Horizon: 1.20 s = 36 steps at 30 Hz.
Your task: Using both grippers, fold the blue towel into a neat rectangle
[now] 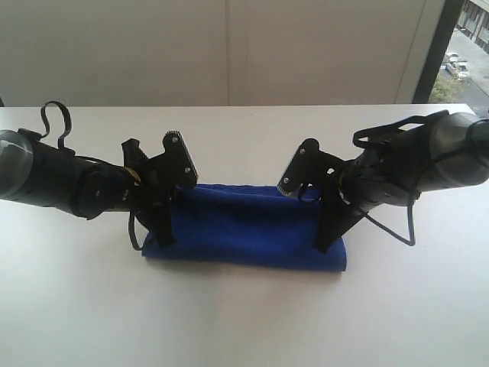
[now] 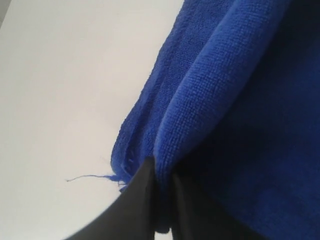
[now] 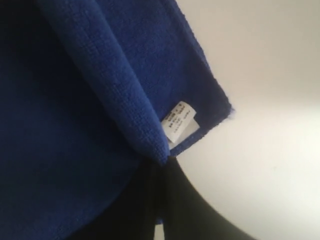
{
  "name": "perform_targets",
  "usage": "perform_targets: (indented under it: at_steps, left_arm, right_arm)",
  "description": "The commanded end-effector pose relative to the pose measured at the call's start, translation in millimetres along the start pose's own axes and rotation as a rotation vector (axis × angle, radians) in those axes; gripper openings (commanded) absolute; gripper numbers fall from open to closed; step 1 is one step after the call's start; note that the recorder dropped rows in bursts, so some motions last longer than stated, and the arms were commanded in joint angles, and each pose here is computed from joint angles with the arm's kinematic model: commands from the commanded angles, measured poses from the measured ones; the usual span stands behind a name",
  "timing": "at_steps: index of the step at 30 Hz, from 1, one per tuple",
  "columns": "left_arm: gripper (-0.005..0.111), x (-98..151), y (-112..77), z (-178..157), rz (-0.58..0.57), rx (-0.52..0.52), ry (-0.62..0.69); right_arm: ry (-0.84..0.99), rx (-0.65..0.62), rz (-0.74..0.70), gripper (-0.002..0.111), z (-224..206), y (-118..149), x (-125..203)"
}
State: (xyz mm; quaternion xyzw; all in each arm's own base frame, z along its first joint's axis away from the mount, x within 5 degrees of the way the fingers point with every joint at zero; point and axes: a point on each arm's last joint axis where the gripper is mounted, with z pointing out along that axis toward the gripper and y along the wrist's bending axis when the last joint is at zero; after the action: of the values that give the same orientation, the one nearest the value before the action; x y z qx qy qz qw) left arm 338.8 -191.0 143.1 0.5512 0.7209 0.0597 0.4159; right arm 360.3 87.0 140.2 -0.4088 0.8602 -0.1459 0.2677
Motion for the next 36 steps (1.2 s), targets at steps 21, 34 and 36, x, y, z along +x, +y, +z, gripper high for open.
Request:
perform_targets:
  at_steps: [21,34,36]
  left_arm:
    - [0.015,7,-4.6,15,-0.023,-0.022,-0.011]
    - [0.051,8,-3.5,16,-0.080,-0.042,-0.007]
    - [0.059,9,-3.3,16,-0.089,-0.045,-0.004]
  right_arm:
    - [-0.057,0.026,-0.047,0.000,5,-8,-11]
    - [-0.039,0.045,0.016,0.011,15,-21,-10]
    - [-0.040,0.043,0.018,0.024,16,-20,-10]
